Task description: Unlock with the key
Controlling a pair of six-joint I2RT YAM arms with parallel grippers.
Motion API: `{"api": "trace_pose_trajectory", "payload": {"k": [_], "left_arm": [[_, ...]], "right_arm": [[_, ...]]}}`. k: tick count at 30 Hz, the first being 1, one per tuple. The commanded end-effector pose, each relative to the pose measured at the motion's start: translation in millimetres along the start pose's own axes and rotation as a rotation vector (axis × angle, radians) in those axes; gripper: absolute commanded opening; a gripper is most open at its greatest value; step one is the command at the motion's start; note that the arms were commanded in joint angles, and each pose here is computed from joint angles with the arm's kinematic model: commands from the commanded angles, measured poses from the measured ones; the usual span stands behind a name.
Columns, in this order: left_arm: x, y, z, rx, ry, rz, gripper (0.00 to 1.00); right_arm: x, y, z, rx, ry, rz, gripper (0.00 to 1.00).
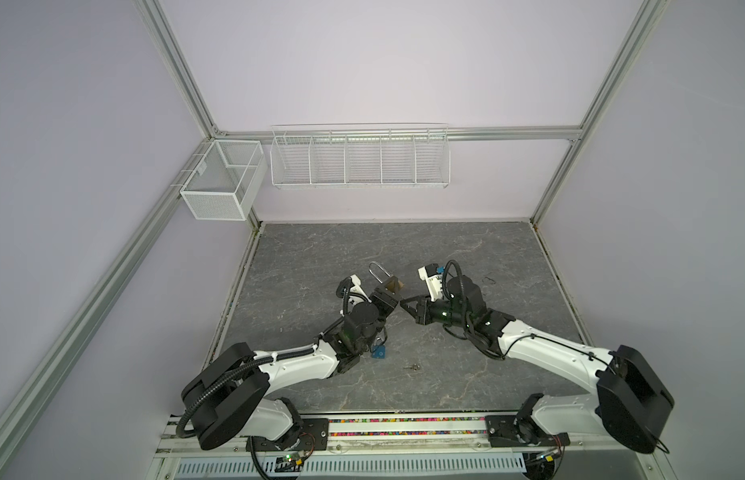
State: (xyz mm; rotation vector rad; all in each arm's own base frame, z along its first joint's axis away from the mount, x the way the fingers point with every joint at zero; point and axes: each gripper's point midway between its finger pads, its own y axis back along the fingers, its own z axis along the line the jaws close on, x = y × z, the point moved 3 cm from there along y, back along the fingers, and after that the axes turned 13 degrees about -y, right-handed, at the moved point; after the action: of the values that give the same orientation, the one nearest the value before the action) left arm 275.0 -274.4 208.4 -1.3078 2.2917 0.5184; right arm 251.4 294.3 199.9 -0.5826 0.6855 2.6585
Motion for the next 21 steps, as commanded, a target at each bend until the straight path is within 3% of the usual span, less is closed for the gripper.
{"api": "trace_pose_trajectory", "payload": {"k": [1, 21], "left_arm": [[-3, 2, -23, 0.133, 0.015, -0.02, 0.0], [19, 13, -26, 0.126, -0.162, 0.089, 0.0]], "right_arm": [[-14, 1, 16, -0.061, -0.001, -0.04, 0.06], [-46, 22, 17, -0.08, -0.026, -0.122, 0.06]]}}
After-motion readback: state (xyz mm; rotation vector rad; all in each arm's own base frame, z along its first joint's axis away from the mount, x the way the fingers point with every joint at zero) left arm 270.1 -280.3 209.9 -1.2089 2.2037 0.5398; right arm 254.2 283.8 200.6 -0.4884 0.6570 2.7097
